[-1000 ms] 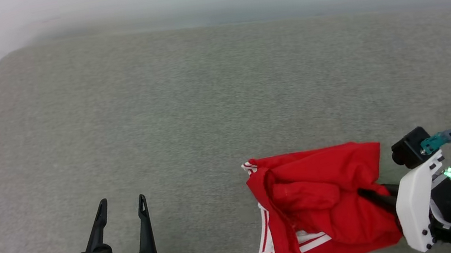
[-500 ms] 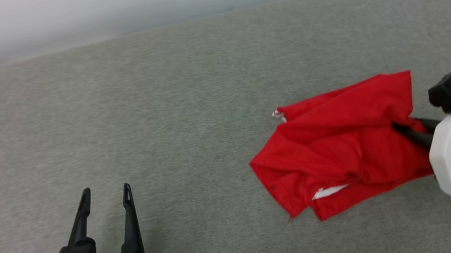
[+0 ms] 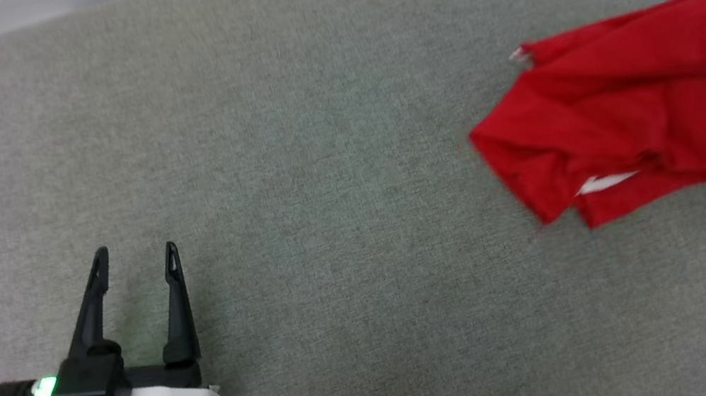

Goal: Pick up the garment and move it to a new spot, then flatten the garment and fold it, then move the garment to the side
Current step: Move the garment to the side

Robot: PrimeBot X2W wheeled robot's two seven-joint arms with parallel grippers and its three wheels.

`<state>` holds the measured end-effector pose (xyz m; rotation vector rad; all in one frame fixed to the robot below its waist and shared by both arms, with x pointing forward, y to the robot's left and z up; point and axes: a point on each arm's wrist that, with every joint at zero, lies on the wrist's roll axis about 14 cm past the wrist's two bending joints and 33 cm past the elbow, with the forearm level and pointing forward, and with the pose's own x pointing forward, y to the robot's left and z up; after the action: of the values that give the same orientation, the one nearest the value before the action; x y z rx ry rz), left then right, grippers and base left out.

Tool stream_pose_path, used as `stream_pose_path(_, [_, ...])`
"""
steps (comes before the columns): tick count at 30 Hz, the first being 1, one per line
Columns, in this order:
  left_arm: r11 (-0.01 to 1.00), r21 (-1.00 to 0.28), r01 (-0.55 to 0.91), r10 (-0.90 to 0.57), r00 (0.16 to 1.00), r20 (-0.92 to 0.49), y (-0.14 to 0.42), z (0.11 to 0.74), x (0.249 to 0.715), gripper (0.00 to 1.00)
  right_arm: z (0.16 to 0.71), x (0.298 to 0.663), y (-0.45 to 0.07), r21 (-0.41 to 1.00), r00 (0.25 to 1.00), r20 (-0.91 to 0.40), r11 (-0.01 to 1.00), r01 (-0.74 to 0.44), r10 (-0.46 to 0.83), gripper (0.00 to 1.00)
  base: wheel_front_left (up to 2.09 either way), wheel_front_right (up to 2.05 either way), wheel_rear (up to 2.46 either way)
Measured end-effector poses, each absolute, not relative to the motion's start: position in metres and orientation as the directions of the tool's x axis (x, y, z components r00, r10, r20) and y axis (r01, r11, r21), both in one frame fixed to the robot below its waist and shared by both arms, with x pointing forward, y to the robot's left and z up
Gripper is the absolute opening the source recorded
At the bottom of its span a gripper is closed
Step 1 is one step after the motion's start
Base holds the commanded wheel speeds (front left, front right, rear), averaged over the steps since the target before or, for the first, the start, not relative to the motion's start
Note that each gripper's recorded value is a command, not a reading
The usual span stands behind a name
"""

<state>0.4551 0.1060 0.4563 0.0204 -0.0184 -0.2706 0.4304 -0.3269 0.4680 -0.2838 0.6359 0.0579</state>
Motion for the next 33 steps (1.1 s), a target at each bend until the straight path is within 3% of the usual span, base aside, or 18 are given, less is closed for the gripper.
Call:
stream_pose_path(15, [0.968, 0.026, 0.248, -0.248, 0.969, 0.0, 0.119, 0.423, 0.491, 1.0, 0.452, 0.468, -0.453, -0.456, 0.682, -0.608, 0.882, 0.12, -0.407, 0.0, 0.0, 0.0, 0.0])
stream_pose_path(19, [0.971, 0.029, 0.236, -0.236, 0.972, -0.012, 0.123, 0.416, 0.492, 1.0, 0.438, 0.468, -0.462, -0.449, 0.65, -0.622, 0.879, 0.161, -0.437, 0.0, 0.0, 0.0, 0.0])
stream_pose_path(20, [0.972, 0.031, 0.232, -0.232, 0.973, -0.011, 0.124, 0.416, 0.493, 1.0, 0.438, 0.47, -0.463, -0.447, 0.655, -0.613, 0.877, 0.173, -0.442, 0.12, 0.0, 0.0, 0.0])
stream_pose_path(21, [0.973, 0.031, 0.23, -0.23, 0.973, -0.009, 0.124, 0.416, 0.493, 1.0, 0.438, 0.472, -0.464, -0.448, 0.658, -0.606, 0.875, 0.182, -0.447, 0.44, 0.0, 0.0, 0.0])
stream_pose_path(22, [0.972, 0.031, 0.231, -0.231, 0.973, -0.008, 0.124, 0.417, 0.493, 1.0, 0.44, 0.472, -0.465, -0.451, 0.664, -0.595, 0.872, 0.191, -0.453, 1.0, 0.0, 0.0, 0.0])
stream_pose_path(25, [0.974, 0.035, 0.224, -0.224, 0.975, 0.001, 0.125, 0.423, 0.492, 1.0, 0.448, 0.472, -0.467, -0.466, 0.688, -0.553, 0.859, 0.212, -0.47, 1.0, 0.0, 0.0, 0.0])
stream_pose_path(33, [0.981, 0.031, 0.189, -0.19, 0.981, 0.029, 0.129, 0.455, 0.464, 1.0, 0.516, 0.482, -0.42, -0.433, 0.893, -0.287, 0.878, 0.202, -0.346, 1.0, 0.0, 0.0, 0.0])
